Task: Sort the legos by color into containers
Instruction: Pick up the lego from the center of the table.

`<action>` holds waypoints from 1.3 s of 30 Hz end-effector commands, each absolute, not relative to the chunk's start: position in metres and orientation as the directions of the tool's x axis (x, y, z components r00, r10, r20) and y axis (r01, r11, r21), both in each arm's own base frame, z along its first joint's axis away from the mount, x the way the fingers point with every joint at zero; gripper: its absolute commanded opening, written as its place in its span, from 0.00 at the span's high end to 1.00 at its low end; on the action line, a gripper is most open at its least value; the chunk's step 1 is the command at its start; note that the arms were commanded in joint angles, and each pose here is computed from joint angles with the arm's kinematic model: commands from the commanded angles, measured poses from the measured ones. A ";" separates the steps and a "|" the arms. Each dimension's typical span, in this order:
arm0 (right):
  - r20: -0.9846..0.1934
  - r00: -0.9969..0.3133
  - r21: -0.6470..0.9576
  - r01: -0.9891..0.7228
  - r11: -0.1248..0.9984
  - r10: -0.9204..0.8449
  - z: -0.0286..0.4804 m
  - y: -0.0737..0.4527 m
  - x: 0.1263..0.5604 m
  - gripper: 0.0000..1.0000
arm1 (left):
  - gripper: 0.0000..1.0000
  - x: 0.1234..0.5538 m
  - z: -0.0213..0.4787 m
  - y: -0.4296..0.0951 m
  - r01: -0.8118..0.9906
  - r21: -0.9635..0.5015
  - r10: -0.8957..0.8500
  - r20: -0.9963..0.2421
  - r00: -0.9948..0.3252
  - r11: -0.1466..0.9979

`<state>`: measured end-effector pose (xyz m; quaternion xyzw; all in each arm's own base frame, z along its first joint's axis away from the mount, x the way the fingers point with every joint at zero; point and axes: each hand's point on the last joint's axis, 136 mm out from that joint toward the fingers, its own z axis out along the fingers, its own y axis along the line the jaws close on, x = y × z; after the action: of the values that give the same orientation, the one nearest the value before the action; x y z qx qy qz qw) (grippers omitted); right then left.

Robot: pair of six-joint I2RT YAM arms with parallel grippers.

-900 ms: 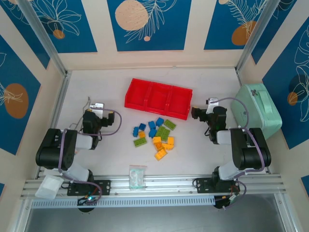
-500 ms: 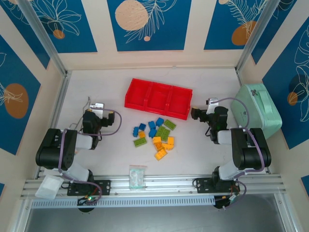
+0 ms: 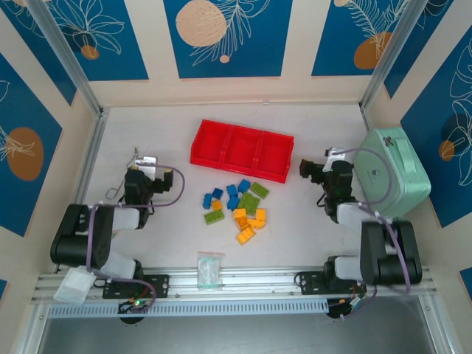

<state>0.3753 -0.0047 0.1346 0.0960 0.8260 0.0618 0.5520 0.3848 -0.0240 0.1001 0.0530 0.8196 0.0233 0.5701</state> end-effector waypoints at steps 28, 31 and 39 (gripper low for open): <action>-0.228 -0.962 0.605 -0.020 0.796 0.150 0.150 0.172 0.245 0.07 | 0.01 0.229 0.198 -0.113 0.191 -0.524 -0.154 -0.545 -0.824 0.830; -0.232 -0.971 0.573 -0.088 0.815 0.058 0.137 0.183 0.255 0.09 | 0.01 0.220 0.187 -0.115 0.185 -0.554 -0.176 -0.534 -0.827 0.812; -0.256 -0.962 0.440 -0.208 0.874 -0.100 0.115 0.201 0.289 0.13 | 0.01 0.217 0.192 -0.119 0.226 -0.560 -0.172 -0.570 -0.804 0.797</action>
<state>0.2812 0.1990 0.1186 -0.0429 0.9580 0.2631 0.1057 0.2216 -0.1104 0.1916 0.0026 0.9004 -0.2983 0.3166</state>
